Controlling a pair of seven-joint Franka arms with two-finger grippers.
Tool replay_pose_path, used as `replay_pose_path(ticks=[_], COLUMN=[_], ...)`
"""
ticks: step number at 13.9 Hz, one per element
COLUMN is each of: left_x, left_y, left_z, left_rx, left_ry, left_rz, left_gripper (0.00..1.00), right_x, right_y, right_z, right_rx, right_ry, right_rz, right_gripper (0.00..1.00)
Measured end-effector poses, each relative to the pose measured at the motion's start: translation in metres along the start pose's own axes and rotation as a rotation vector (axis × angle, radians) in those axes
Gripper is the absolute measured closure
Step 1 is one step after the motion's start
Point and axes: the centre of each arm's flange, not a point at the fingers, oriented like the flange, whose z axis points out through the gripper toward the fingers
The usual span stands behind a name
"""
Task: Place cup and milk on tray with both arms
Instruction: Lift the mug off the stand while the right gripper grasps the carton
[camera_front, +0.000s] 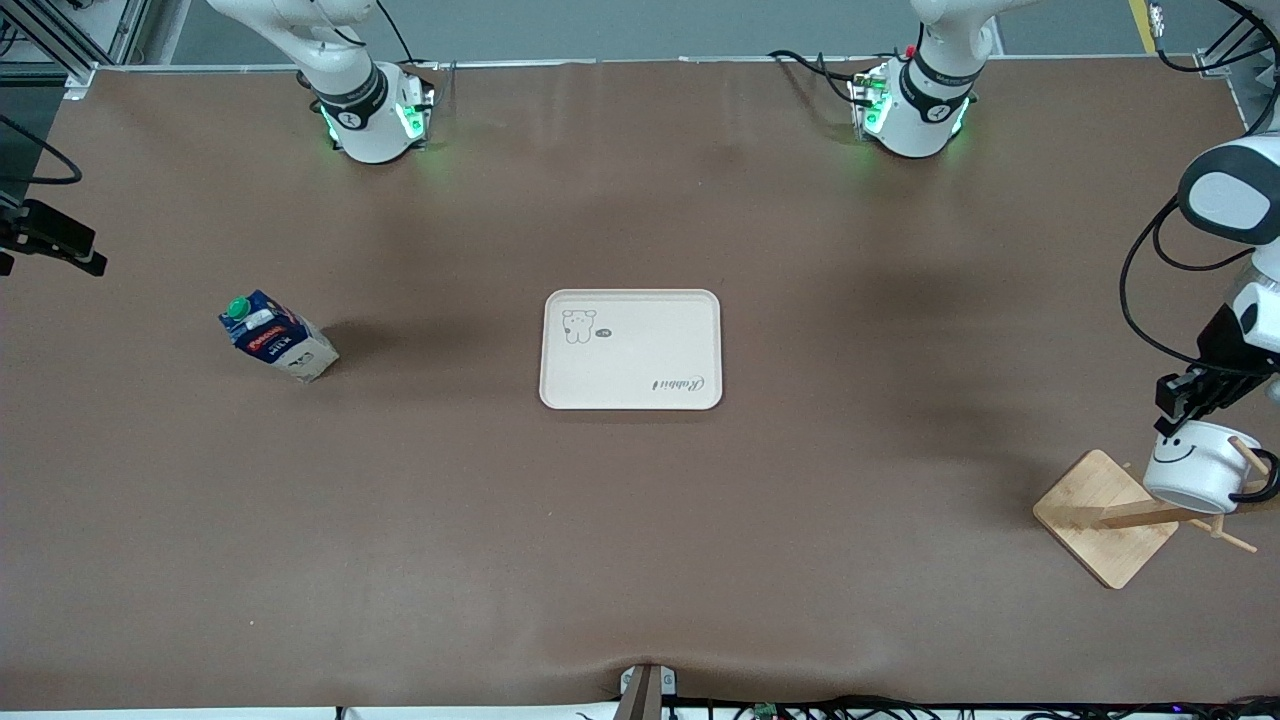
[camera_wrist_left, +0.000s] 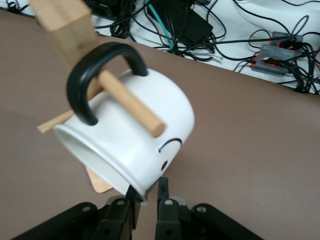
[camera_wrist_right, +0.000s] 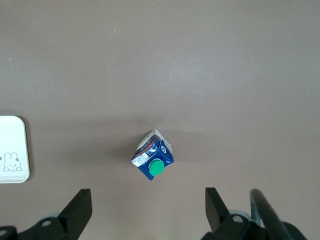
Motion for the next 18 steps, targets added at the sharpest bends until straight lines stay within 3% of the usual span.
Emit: replay_pose_path(ticks=[5, 11, 15, 18], left_x=[0.007, 0.008, 0.008, 0.008], left_y=[0.025, 0.038, 0.046, 0.055], left_z=[-0.004, -0.020, -0.038, -0.050], left_rx=[-0.024, -0.040, -0.045, -0.053], left_ry=[0.016, -0.010, -0.041, -0.061], left_rz=[0.024, 0.024, 0.043, 0.040], left_gripper=[0.92, 0.92, 0.92, 0.92], right_x=[0.006, 0.009, 0.036, 0.047], right_y=[0.000, 0.000, 0.000, 0.001], right_z=[0.010, 0.019, 0.078, 0.099], right_rx=[0.002, 0.003, 0.010, 0.011], right_ry=[-0.018, -0.041, -0.136, -0.161], right_rz=[0.000, -0.002, -0.005, -0.006], right_gripper=[0.00, 0.00, 0.00, 0.00])
